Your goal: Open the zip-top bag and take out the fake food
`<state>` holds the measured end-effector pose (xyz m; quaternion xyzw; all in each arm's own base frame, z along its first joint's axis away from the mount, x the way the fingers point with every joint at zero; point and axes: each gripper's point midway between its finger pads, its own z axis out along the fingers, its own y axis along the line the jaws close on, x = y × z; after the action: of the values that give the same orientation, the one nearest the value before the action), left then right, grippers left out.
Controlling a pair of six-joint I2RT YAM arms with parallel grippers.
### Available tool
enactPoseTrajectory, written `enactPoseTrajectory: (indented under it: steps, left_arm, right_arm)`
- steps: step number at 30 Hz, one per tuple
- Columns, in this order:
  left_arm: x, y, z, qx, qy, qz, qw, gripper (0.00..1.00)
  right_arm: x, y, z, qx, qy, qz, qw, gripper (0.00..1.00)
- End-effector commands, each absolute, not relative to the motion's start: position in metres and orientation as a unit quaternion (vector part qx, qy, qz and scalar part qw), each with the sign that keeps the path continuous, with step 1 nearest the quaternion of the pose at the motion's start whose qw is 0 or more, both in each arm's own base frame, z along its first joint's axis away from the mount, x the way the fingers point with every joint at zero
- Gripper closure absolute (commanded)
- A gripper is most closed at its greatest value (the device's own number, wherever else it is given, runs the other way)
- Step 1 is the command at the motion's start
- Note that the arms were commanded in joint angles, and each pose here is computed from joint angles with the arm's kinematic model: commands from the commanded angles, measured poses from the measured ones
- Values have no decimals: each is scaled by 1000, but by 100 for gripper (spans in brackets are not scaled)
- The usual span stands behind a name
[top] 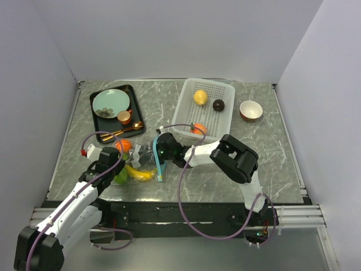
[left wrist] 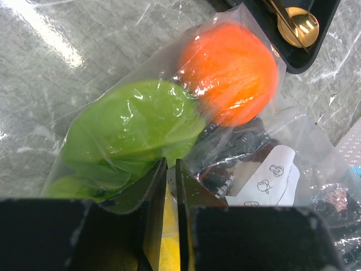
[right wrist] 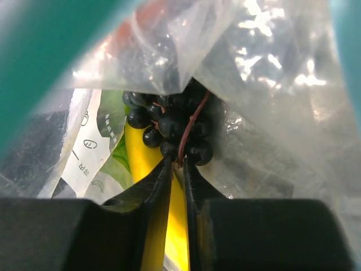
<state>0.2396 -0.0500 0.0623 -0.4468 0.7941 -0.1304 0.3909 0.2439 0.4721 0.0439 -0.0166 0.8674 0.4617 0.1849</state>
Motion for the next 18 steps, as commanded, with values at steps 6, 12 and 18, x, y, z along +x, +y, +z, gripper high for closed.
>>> enactPoseTrajectory:
  steps: [6,12,18]
  left_arm:
    - [235,-45,57,-457,793,-117,386,82]
    - [233,-41,54,-463,791,-106,385,82]
    - [234,-40,55,-462,792,-101,386,82]
  right_arm:
    - [255,469,69,-22,858,455,236,99]
    - [255,452,90,-24,854,445,269,100]
    - [254,445,95,-24,853,441,278,100]
